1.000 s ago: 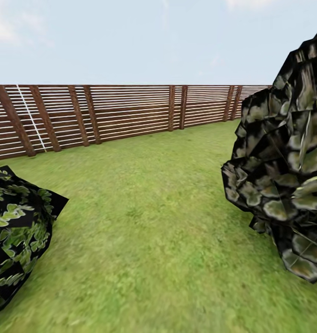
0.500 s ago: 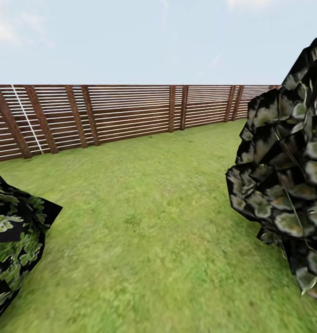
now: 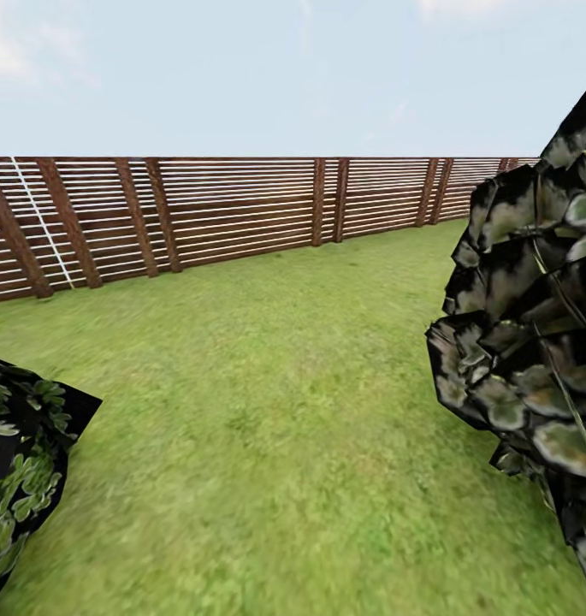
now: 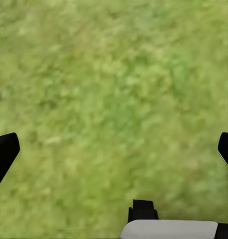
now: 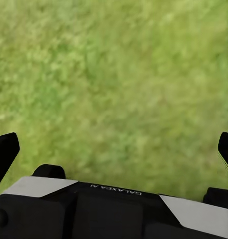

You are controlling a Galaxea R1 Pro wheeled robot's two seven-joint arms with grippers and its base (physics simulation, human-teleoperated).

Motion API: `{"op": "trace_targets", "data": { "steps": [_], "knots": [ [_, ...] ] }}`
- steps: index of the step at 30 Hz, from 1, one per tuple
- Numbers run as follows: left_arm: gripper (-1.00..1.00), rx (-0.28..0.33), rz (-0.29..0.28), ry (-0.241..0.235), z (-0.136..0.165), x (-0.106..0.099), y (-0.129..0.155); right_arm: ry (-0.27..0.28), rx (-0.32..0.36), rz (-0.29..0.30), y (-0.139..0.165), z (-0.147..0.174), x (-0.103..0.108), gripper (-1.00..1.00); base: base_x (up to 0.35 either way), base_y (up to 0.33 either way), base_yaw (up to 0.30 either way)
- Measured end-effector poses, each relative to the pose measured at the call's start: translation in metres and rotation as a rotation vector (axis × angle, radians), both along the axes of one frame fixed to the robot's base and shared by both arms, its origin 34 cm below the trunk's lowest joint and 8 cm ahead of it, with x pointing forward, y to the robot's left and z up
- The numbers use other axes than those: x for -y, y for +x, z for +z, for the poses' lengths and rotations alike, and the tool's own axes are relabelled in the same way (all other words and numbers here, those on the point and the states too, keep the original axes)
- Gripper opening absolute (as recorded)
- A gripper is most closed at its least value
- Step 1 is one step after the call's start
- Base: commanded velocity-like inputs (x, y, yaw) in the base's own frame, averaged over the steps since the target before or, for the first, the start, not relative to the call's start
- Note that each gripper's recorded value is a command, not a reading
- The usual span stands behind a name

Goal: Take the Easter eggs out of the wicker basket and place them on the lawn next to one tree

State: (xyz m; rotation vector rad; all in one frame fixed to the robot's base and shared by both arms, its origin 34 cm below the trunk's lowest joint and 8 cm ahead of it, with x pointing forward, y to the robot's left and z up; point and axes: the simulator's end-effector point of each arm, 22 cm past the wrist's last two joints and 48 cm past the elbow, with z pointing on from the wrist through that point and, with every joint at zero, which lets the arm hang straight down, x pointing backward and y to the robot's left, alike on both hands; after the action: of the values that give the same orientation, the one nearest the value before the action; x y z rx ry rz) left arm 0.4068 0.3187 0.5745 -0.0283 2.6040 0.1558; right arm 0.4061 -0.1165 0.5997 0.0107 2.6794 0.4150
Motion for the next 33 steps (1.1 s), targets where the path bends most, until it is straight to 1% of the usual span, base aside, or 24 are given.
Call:
{"op": "trace_targets", "data": {
  "steps": [11, 33],
  "knots": [
    [1.0, -0.008, -0.001, 0.0, -0.0021, 0.0006, -0.0027, 0.001, -0.008, -0.001, -0.0026, -0.0021, 0.0, 1.0, 0.314, 0.032, 0.0],
    [1.0, -0.012, -0.002, -0.001, -0.0033, 0.001, -0.0041, 0.001, -0.012, -0.002, -0.0037, -0.0031, 0.0, 1.0, 0.314, 0.099, 0.0]
  ]
}}
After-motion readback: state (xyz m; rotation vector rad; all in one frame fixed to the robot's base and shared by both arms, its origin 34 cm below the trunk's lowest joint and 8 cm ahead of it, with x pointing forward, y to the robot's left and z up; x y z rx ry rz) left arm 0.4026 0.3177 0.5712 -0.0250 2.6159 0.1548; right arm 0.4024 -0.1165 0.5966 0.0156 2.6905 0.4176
